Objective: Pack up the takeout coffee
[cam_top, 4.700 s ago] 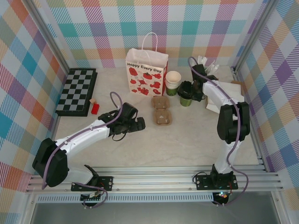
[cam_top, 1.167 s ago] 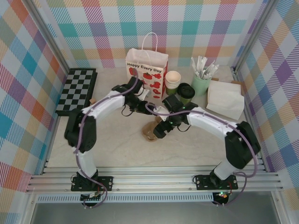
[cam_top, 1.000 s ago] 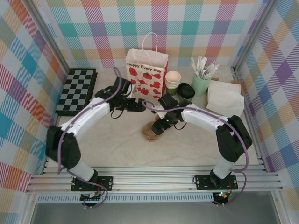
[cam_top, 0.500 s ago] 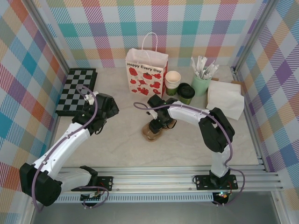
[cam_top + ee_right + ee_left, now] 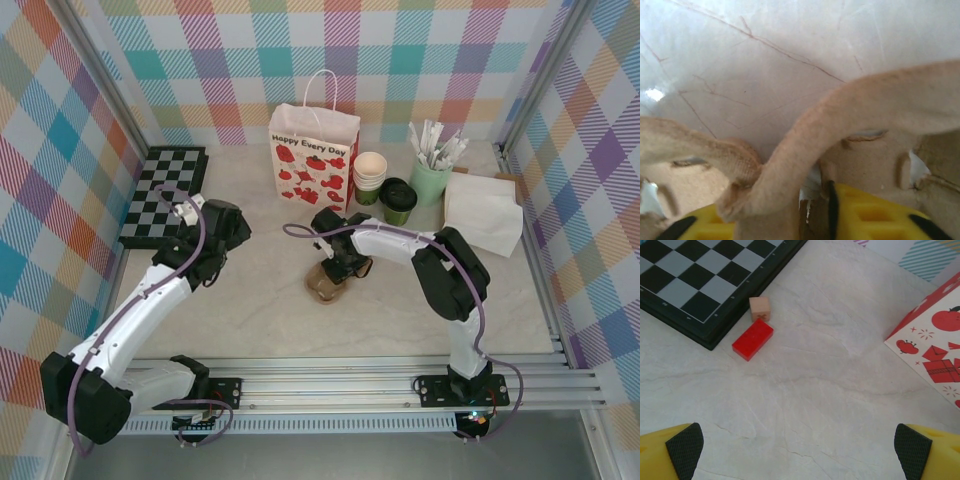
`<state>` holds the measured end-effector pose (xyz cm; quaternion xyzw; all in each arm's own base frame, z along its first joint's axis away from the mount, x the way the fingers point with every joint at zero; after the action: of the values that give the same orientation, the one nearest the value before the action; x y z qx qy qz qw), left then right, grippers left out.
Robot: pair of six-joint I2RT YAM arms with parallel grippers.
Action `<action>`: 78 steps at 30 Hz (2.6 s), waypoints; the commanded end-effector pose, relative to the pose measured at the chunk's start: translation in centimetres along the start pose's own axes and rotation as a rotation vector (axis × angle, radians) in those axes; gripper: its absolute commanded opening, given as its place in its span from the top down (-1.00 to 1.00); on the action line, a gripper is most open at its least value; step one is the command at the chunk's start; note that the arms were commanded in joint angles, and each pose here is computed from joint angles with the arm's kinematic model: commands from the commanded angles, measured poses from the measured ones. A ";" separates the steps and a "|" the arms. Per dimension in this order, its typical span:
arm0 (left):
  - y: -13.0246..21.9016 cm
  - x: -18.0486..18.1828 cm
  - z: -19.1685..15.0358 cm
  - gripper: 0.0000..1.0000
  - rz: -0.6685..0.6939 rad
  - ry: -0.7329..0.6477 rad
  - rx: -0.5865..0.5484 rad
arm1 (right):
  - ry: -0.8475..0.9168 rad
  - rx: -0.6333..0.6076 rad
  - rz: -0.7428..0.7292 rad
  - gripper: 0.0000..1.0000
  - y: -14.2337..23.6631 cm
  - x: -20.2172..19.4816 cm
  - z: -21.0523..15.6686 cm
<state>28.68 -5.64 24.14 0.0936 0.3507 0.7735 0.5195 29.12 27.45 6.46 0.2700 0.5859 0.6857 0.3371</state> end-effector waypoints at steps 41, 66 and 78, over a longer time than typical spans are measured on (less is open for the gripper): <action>-10.1 -19.5 16.0 0.75 -0.424 -0.328 0.139 | -0.324 -0.258 0.030 1.00 9.9 -2.1 -4.4; 5.3 -7.8 -1.9 0.73 -0.104 0.212 0.243 | -0.571 -0.451 0.043 1.00 24.2 -9.0 -4.5; 9.9 -9.2 1.8 -0.99 -0.364 -0.379 0.133 | -0.604 -0.527 -0.025 1.00 28.2 -10.3 -3.2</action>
<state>26.97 -15.73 29.77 0.1534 0.4197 0.6563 0.6079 29.51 15.88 32.79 0.3625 0.2723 0.7057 0.5444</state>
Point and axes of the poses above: each hand's point on the last joint's axis, 136 mm out from that joint toward the fingers, its own y axis back along the fingers, its own x axis along the line the jaws close on, z = x × y, the point moved 4 cm from there along y, back along the fingers
